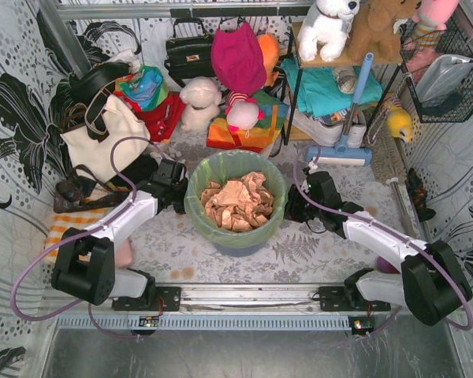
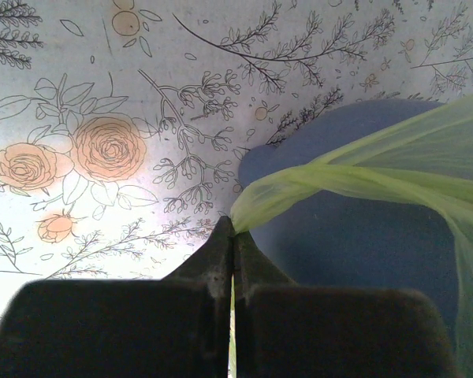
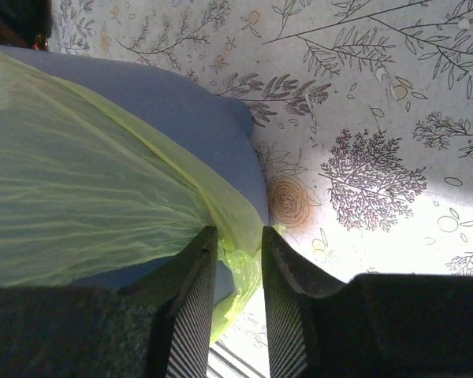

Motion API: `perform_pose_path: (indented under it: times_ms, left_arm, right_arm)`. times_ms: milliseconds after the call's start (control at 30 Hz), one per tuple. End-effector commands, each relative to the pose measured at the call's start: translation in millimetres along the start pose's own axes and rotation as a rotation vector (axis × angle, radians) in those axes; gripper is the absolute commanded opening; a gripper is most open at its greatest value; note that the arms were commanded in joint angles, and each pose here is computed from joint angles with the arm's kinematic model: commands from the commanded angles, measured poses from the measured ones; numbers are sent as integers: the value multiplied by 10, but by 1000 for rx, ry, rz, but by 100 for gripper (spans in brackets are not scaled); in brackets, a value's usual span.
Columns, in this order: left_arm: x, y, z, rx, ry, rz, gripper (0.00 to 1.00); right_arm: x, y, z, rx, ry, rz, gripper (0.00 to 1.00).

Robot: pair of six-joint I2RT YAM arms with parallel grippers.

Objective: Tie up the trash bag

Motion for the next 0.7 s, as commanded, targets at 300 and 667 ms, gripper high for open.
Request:
perform_pose_path:
  times_ms: [300,667]
  left_arm:
    - [148,-46,-130,-36,21,-41,0]
    - [139,-50,-121,-35,17,-44,0]
  right_arm:
    - [-114,126,-24,46,59,17,24]
    - [-117,58,-116,2,64,-15,0]
Point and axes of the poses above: each gripper's point midway between its finger pads, its own y axis out along the fingers, its own z axis along the line the jaws close on, x = y × z, the point moved 1 cm from there along -y, back along the fingers, and after that the axes turned 5 degrees about -y, right-handed, at the moved point
